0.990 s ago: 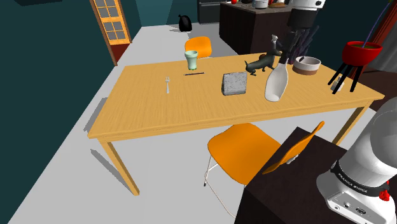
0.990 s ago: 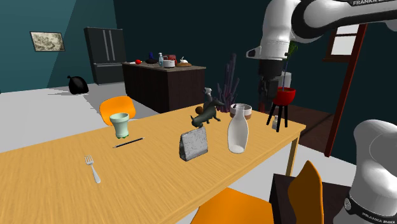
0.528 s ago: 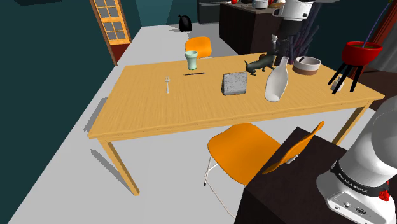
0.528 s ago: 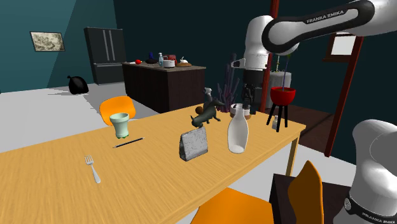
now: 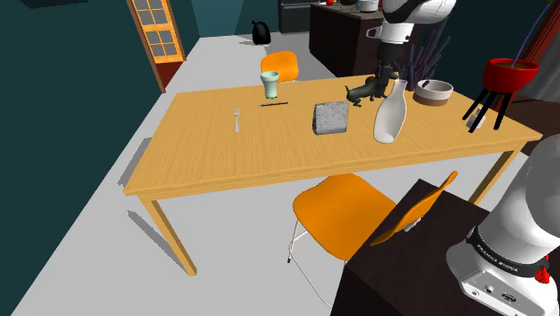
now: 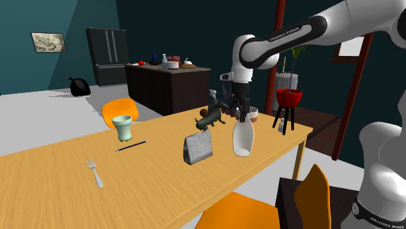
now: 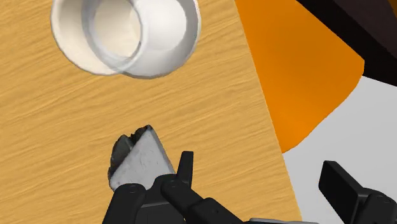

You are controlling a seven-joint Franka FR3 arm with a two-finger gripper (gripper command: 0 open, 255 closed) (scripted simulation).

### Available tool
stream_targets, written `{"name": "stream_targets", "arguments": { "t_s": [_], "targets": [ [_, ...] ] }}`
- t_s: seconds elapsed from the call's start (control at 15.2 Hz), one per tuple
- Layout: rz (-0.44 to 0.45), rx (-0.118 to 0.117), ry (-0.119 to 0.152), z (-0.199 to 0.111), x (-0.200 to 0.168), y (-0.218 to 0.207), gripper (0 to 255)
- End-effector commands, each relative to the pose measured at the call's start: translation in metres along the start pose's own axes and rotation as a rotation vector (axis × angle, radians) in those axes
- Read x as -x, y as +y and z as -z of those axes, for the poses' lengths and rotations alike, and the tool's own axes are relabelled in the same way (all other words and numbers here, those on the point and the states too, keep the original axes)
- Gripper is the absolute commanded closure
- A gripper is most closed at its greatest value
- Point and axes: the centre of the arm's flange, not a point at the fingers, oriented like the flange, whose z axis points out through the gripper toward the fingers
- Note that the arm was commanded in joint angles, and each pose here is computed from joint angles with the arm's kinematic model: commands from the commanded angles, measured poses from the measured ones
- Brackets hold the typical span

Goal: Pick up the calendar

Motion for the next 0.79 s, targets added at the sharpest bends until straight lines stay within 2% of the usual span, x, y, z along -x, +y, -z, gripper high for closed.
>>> {"name": "stream_targets", "arguments": {
  "t_s": [0.0, 0.73],
  "targets": [
    [0.058, -0.004, -0.002, -0.012, -0.01, 0.025, 0],
    [0.351, -0.032, -0.012, -0.077, -0.083, 0.138, 0]
  ]
}}
